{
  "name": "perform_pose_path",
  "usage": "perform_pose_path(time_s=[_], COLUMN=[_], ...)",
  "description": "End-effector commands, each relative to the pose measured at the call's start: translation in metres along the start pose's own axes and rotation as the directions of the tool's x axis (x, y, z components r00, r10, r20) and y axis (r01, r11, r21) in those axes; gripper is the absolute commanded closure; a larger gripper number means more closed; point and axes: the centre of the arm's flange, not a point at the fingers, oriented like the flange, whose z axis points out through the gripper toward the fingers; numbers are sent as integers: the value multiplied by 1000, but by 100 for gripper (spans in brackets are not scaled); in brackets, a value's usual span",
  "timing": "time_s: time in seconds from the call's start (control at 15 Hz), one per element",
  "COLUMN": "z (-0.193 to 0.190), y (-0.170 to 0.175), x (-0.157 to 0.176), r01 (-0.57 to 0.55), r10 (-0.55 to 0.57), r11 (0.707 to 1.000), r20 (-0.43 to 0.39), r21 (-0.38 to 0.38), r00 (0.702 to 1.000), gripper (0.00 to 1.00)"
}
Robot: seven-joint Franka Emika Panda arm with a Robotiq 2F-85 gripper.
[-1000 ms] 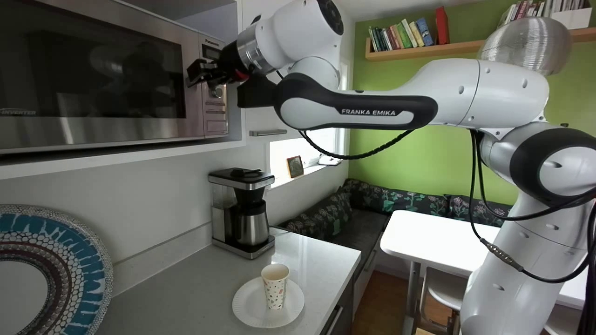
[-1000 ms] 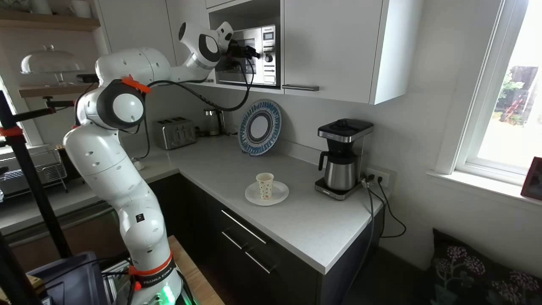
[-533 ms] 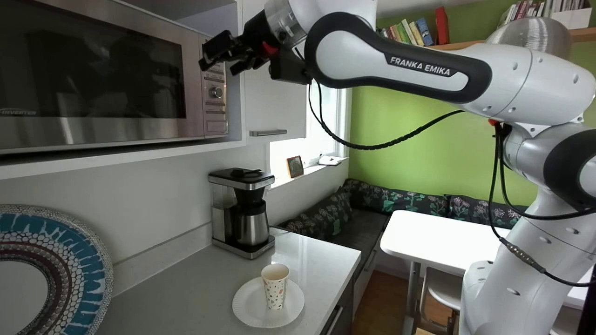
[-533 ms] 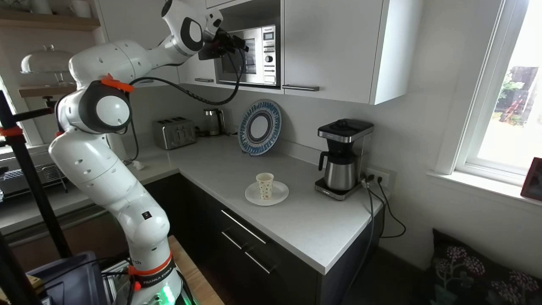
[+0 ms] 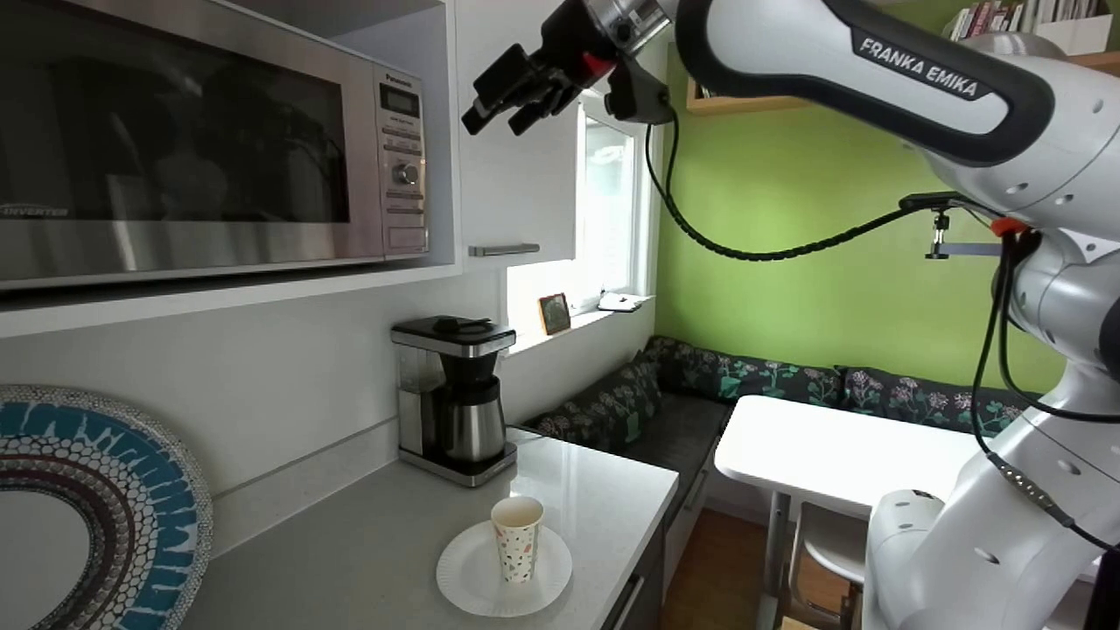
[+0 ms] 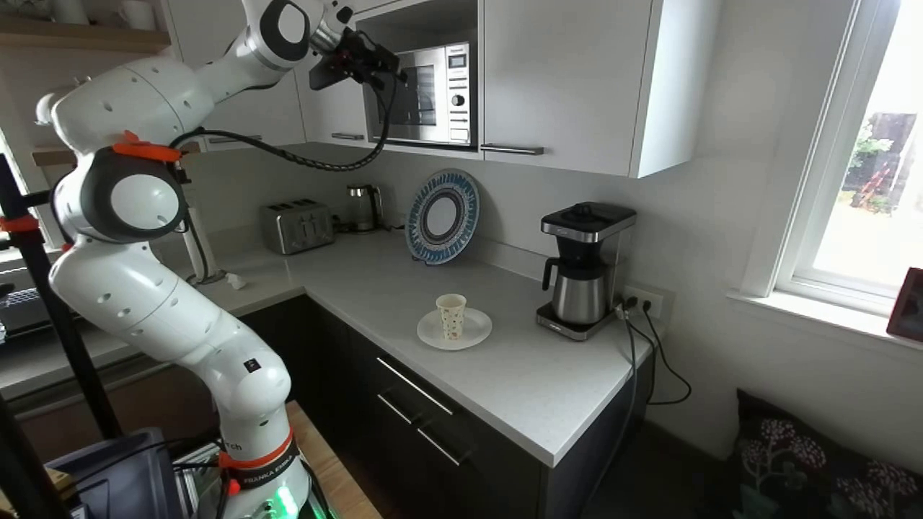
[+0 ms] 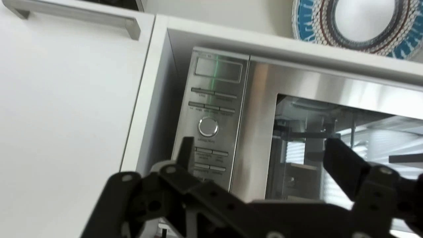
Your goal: Close the microwave door
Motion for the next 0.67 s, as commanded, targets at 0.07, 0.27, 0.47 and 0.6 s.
perform_pose_path(time_s=[0.07, 0.27, 0.47, 0.6], z=[-39, -63, -86, -99], y=[3, 8, 15, 22], x=[-33, -46, -56, -61], r01=[-4, -4, 5, -7], r10=[-1, 1, -6, 9], r11=[999, 1000, 1000, 1000], r20=[152, 167, 168, 169], r21=[33, 22, 2, -10], r00=[988, 986, 986, 986], gripper=[0, 0, 0, 0])
